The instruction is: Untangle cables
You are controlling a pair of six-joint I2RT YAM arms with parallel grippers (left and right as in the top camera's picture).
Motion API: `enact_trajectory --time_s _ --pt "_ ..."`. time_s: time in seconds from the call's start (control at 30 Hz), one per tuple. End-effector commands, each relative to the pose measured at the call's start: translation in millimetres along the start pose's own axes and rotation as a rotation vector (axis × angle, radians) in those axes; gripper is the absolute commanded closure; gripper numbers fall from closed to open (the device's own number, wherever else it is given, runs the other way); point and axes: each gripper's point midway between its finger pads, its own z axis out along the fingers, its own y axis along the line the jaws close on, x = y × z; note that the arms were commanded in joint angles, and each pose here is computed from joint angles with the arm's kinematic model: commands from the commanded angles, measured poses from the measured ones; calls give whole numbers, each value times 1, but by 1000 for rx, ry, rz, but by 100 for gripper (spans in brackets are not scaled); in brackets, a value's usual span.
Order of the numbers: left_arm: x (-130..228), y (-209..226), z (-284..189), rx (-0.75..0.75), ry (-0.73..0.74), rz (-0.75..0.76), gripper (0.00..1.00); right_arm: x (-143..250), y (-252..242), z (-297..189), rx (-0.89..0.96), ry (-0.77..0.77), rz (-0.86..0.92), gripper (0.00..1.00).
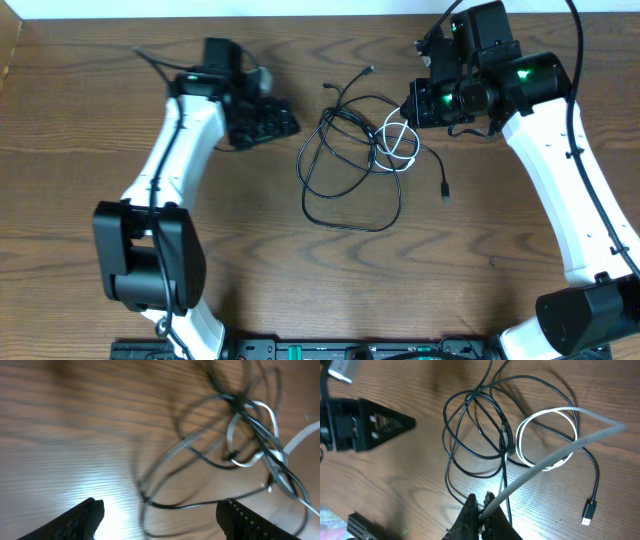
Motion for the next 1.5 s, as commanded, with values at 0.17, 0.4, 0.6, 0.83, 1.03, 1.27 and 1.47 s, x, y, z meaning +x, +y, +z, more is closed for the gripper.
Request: enact_trajectory --time_s 0.17,0.4,0.6,0.83,1.03,1.27,1.47 --pt "5 -67 25 98 -20 77 23 -1 -25 -8 157 -27 30 99" --pt "-7 -101 32 147 -101 128 22 21 -30 21 140 114 66 99" --pt "1 -111 63 118 -86 166 22 45 -41 51 152 245 100 99" --pt "12 -101 99 100 -11 126 25 70 -42 78 150 332 99 99" --pt "6 -103 100 111 -34 136 25 70 -18 55 14 326 42 99" --pt "6 -99 113 102 -29 135 28 56 9 -8 -45 162 -39 99" --pt "12 -94 140 93 1 131 36 56 22 -58 -64 36 -77 99"
